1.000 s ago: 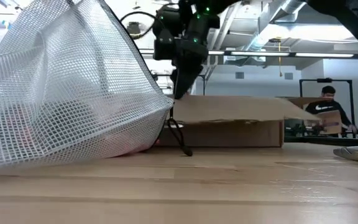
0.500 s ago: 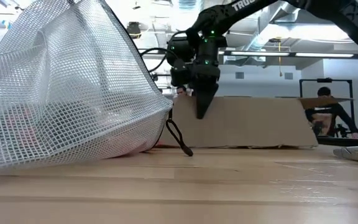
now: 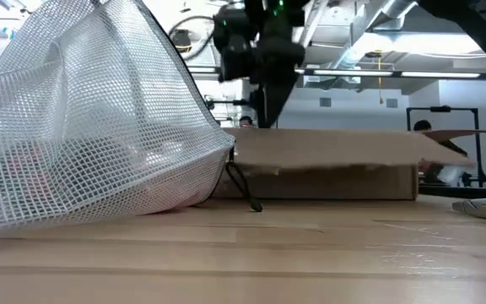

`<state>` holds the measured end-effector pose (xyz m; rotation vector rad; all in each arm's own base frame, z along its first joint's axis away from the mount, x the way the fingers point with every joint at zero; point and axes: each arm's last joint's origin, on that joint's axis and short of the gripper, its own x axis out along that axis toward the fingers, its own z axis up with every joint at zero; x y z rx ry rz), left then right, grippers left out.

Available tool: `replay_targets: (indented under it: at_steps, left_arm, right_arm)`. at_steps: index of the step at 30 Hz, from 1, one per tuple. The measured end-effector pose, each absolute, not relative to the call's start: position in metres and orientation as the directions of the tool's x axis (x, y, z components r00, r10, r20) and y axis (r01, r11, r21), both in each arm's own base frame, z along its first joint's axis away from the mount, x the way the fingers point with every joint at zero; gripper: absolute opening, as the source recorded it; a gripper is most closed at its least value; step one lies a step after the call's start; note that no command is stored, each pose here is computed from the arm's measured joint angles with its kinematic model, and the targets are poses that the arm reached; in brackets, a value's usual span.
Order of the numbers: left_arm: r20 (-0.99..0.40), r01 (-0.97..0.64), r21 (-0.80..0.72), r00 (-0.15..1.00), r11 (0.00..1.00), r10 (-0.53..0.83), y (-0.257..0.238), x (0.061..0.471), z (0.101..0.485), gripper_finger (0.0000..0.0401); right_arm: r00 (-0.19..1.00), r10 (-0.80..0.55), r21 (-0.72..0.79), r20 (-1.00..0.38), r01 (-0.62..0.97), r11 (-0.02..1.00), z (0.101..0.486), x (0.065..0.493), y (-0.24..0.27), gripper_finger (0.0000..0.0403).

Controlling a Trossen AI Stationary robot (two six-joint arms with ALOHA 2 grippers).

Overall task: Unpack boxes
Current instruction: Close the transparent zip bag

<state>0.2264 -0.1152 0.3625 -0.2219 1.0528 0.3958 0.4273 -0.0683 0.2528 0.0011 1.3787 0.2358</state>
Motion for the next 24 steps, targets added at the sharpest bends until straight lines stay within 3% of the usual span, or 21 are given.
replay_targets:
  at_steps: [5, 15, 24]
  left_arm:
    - [-0.882, -0.422, -0.005, 0.430, 0.907, 0.195, -0.117, 0.226, 0.362, 0.0000]
    - [-0.899, -0.402, -0.036, 0.413, 0.915, 0.146, -0.122, 0.223, 0.362, 0.0000]
    - [-0.896, -0.411, -0.048, 0.420, 0.910, 0.143, -0.122, 0.224, 0.362, 0.0000]
  right_arm:
    - [0.202, 0.180, 0.145, -0.963, -0.178, 0.973, 0.257, 0.433, -0.050, 0.0286]
    - [0.119, 0.301, 0.236, -0.946, -0.384, 0.893, 0.257, 0.431, 0.014, 0.0286]
    - [0.198, 0.290, 0.162, -0.936, -0.489, 0.857, 0.231, 0.438, 0.073, 0.0286]
